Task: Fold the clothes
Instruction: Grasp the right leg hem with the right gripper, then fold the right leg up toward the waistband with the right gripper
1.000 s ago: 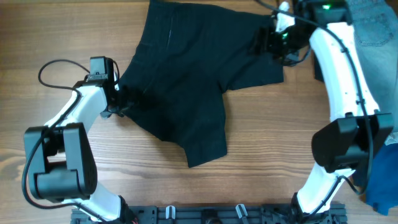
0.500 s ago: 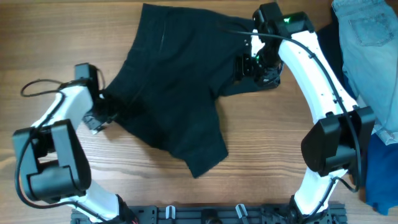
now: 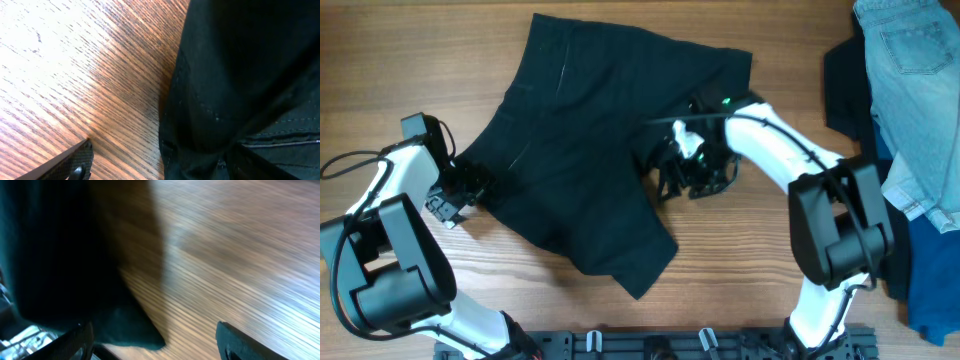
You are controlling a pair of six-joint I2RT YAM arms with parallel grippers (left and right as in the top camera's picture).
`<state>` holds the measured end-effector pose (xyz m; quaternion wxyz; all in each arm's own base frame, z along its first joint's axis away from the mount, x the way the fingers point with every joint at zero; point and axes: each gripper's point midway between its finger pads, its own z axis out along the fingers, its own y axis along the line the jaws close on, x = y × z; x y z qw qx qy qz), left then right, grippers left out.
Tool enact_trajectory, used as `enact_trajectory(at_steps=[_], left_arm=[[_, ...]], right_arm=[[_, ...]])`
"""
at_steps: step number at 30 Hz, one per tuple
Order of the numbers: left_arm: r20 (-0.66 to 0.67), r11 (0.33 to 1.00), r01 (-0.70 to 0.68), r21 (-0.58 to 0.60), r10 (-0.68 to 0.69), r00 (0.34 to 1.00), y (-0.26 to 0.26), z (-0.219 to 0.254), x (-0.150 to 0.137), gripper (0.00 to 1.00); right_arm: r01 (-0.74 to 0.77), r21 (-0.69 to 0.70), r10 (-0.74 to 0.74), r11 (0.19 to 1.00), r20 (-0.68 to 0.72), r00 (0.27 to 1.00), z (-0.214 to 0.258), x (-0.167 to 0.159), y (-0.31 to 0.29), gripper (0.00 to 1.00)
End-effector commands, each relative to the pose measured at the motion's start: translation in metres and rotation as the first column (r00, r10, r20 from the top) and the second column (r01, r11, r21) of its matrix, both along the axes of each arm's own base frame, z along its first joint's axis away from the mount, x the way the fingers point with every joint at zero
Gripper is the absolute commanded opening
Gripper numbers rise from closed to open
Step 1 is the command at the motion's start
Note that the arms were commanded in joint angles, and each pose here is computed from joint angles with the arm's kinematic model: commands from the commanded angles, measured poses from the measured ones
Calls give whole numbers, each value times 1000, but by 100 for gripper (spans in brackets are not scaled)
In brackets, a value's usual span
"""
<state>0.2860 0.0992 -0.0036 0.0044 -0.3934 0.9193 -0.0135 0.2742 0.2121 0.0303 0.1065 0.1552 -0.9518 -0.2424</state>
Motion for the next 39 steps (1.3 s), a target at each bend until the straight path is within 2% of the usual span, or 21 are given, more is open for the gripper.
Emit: enact_trajectory(at_steps=[1,5,12,14,16,18,22,23,24,25,26,29,31,35,37,39], left_arm=[[-75,1000,12,-9,-12,997,-8,-15,-16,84],[-76,1000,13,-10,-14,997,-8,-15,-16,84],[-83,1000,23,-12,-24,996,-12,-15,-17,85],[-83,999,32,-13,-33,996,-14,-15,-16,84],[-82,999,41,-12,-42,996,-16,-15,-15,84],[-82,998,57,-12,-58,995,-21,-15,-14,85],[-82,997,71,-12,-72,994,-25,-15,-12,85],[-82,997,72,-12,-73,994,-25,-15,-12,85],[-82,997,72,-12,-73,994,-25,-15,-12,84],[-82,997,72,-12,-73,994,-25,-15,-12,85],[-82,997,72,-12,-73,994,-25,-15,-12,85],[-82,997,72,-12,-73,994,-25,-15,-12,85],[-82,997,72,-12,-73,994,-25,-15,-12,85],[-98,997,72,-25,-74,992,-27,-15,-16,83],[-113,995,67,-71,-74,991,-36,-14,-22,76],[-127,993,62,-105,-75,989,-42,-12,-26,71]], right_arm=[[-78,101,79,992,-9,997,-5,-25,28,81],[-136,150,133,979,26,991,-13,-37,50,86],[-254,42,244,966,157,957,-34,-44,70,95],[-269,44,259,962,163,952,-34,-47,74,94],[-271,45,261,962,153,953,-34,-50,74,87],[-314,135,298,940,128,946,-22,-62,82,80],[-335,196,314,922,131,940,-6,-68,88,74],[-328,186,307,926,132,943,-6,-66,87,65],[-301,158,283,941,124,951,-9,-62,83,50],[-258,120,245,959,114,963,-12,-56,76,17],[-193,46,188,980,99,977,-15,-45,59,4],[-107,-75,114,991,100,988,-6,-23,17,4],[-33,-151,55,988,141,988,13,2,-17,4],[74,-217,-13,973,271,962,63,49,-62,4],[146,-228,-60,963,344,937,88,76,-83,4],[174,-221,-86,960,359,929,93,83,-91,4]])
